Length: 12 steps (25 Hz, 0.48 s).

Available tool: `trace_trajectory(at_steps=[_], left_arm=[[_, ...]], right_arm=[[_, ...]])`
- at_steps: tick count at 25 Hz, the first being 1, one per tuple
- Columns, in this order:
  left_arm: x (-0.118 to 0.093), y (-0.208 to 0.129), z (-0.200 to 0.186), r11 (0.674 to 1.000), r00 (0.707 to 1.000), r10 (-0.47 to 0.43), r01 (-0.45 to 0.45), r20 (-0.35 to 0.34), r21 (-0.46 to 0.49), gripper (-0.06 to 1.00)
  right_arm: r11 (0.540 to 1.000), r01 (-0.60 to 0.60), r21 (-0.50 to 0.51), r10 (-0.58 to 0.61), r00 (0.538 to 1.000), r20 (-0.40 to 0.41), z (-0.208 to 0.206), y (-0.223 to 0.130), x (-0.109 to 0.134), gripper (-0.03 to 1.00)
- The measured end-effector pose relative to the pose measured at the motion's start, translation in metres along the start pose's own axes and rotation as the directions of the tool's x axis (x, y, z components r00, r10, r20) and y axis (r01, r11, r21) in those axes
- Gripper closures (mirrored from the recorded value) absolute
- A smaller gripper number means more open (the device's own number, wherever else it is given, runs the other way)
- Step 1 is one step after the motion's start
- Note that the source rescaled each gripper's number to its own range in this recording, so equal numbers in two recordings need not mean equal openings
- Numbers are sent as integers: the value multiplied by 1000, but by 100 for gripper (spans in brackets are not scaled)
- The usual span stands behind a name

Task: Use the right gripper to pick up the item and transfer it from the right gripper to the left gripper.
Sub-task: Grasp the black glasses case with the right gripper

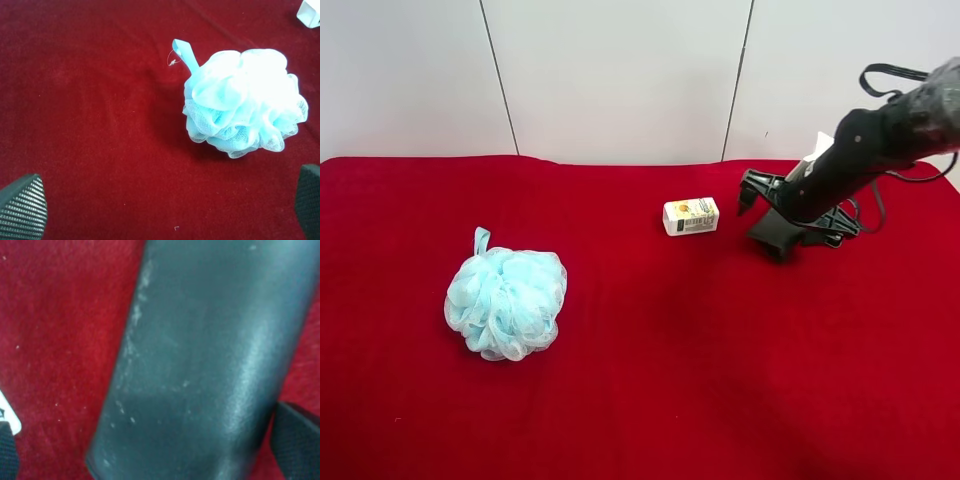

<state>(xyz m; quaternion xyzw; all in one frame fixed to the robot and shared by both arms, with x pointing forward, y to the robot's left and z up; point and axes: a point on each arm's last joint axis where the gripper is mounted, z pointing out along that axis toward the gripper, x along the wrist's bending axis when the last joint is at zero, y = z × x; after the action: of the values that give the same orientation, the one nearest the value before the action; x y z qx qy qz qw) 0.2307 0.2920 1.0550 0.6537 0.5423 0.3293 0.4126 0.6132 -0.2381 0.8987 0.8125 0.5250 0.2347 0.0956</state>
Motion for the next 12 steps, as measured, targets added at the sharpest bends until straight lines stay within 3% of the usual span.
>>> trace_trajectory(at_steps=[12], left_arm=[[0,0,0,1000,1000,0,0,0,0,-6]], right_arm=[[997,-48,60,48,999,2,14,-5,9,-3]])
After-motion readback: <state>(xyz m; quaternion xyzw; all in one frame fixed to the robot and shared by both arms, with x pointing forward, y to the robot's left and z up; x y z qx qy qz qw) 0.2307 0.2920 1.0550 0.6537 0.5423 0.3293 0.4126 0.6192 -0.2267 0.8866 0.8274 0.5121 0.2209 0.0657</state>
